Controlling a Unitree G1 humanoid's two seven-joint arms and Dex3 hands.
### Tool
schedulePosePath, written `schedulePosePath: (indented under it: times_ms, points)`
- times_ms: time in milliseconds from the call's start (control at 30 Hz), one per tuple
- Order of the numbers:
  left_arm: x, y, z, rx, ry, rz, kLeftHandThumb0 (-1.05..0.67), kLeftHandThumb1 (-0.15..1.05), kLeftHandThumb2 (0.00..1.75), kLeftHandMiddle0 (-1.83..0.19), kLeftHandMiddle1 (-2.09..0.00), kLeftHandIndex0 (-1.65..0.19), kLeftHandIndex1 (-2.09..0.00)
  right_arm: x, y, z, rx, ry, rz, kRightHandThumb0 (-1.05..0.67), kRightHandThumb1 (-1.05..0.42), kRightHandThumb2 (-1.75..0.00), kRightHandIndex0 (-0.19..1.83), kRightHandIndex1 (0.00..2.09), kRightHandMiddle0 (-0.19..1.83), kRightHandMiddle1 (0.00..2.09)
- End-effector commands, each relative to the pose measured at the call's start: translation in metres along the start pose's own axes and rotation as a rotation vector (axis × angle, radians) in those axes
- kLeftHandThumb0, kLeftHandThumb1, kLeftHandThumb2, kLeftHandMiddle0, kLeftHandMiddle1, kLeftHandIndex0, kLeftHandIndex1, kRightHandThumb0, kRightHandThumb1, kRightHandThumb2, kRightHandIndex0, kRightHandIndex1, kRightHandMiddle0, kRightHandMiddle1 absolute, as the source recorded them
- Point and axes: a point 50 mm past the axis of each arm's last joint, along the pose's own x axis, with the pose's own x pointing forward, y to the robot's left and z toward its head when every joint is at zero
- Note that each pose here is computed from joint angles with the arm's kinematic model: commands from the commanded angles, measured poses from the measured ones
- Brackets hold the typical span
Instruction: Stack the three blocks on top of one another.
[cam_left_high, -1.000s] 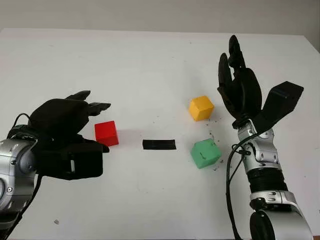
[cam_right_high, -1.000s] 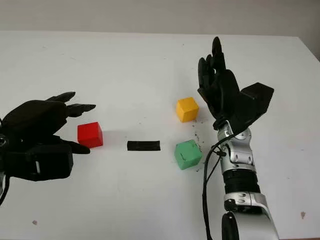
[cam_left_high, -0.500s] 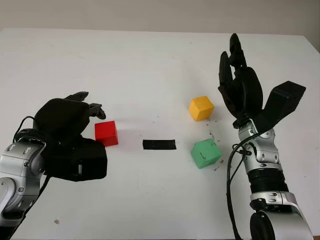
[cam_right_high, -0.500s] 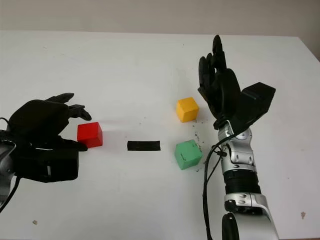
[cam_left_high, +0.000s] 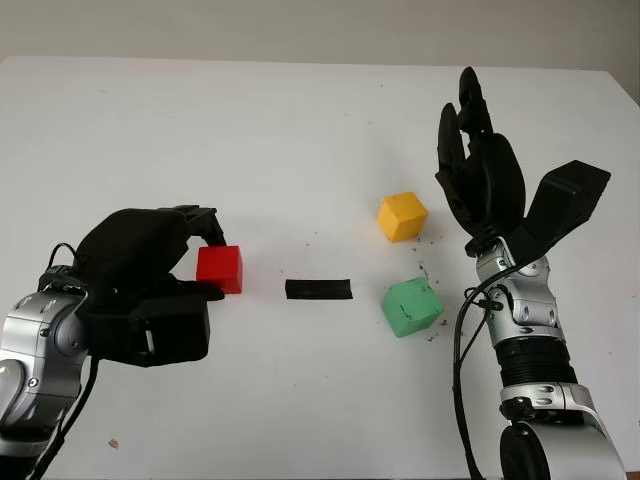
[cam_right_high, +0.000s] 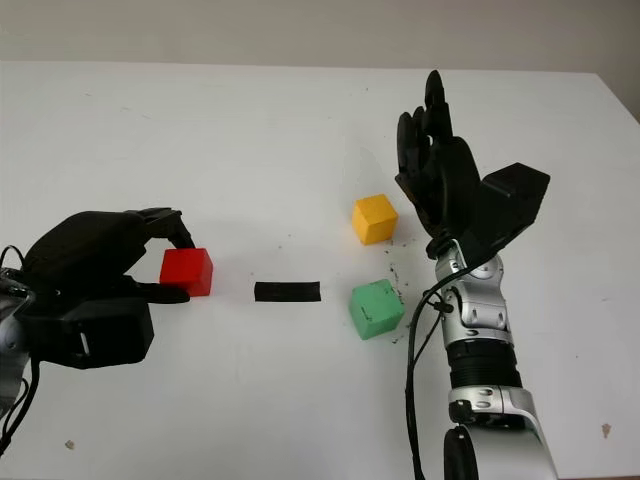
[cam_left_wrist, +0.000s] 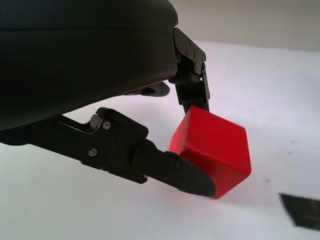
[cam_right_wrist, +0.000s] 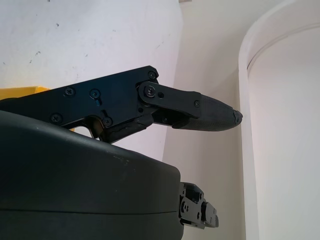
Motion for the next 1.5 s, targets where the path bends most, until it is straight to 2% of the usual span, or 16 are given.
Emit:
schedulePosePath:
  times_ms: [0,167,367,500,700,900,1100,1267,1467]
  points:
    - [-0.001,0.001,-0.003,-0.084,-0.021,0.048,-0.39,1.05,0.07,-0.34,-0.07,-0.24,-1.37,-0.002,-0.001,0.000,-0.004,-0.010,-0.001,-0.61,-1.05,-0.63,-0.19,0.00,-0.19,0.00]
    - [0.001,0.006,0.000,-0.199,-0.085,0.087,-0.41,1.05,0.08,-0.33,-0.05,-0.22,-1.42,-0.003,-0.002,0.000,0.000,-0.007,-0.005,-0.61,-1.05,-0.62,-0.19,0.00,-0.19,0.00]
    - [0.003,0.015,0.010,-0.259,-0.149,0.119,-0.45,1.05,0.07,-0.26,-0.04,-0.28,-1.34,-0.004,-0.002,-0.001,0.000,-0.011,-0.006,-0.62,-1.05,-0.60,-0.19,0.00,-0.19,0.00]
    - [0.008,0.013,0.019,-0.310,-0.208,0.119,-0.43,1.04,0.06,-0.22,-0.04,-0.26,-1.45,-0.005,-0.001,-0.001,-0.010,-0.010,-0.004,-0.62,-1.05,-0.60,-0.19,0.00,-0.19,0.00]
    - [0.022,-0.006,0.033,-0.331,-0.257,0.108,-0.47,1.03,0.06,-0.22,-0.05,-0.32,-1.47,-0.005,-0.001,-0.001,-0.010,-0.012,-0.008,-0.63,-1.05,-0.58,-0.19,0.00,-0.19,0.00]
    - [0.038,-0.025,0.054,-0.228,-0.288,0.027,-0.45,1.04,0.05,-0.16,-0.04,-0.25,-1.56,-0.006,-0.001,-0.001,-0.008,-0.014,-0.010,-0.62,-1.05,-0.60,-0.19,0.00,-0.19,0.00]
    - [0.050,-0.035,0.068,-0.209,-0.321,-0.013,-0.45,1.02,0.05,-0.17,-0.05,-0.30,-1.65,-0.007,0.001,-0.001,-0.012,-0.014,-0.013,-0.62,-1.05,-0.59,-0.19,0.00,-0.19,0.00]
    - [0.055,-0.047,0.076,-0.197,-0.344,-0.039,-0.45,1.00,0.05,-0.17,-0.05,-0.32,-1.63,-0.008,0.000,-0.001,-0.016,-0.004,-0.022,-0.62,-1.05,-0.59,-0.19,0.00,-0.19,0.00]
    - [0.055,-0.056,0.077,-0.140,-0.338,-0.049,-0.45,0.99,0.05,-0.16,-0.05,-0.33,-1.61,-0.008,0.000,-0.001,-0.015,-0.007,-0.023,-0.62,-1.05,-0.59,-0.19,0.00,-0.19,0.00]
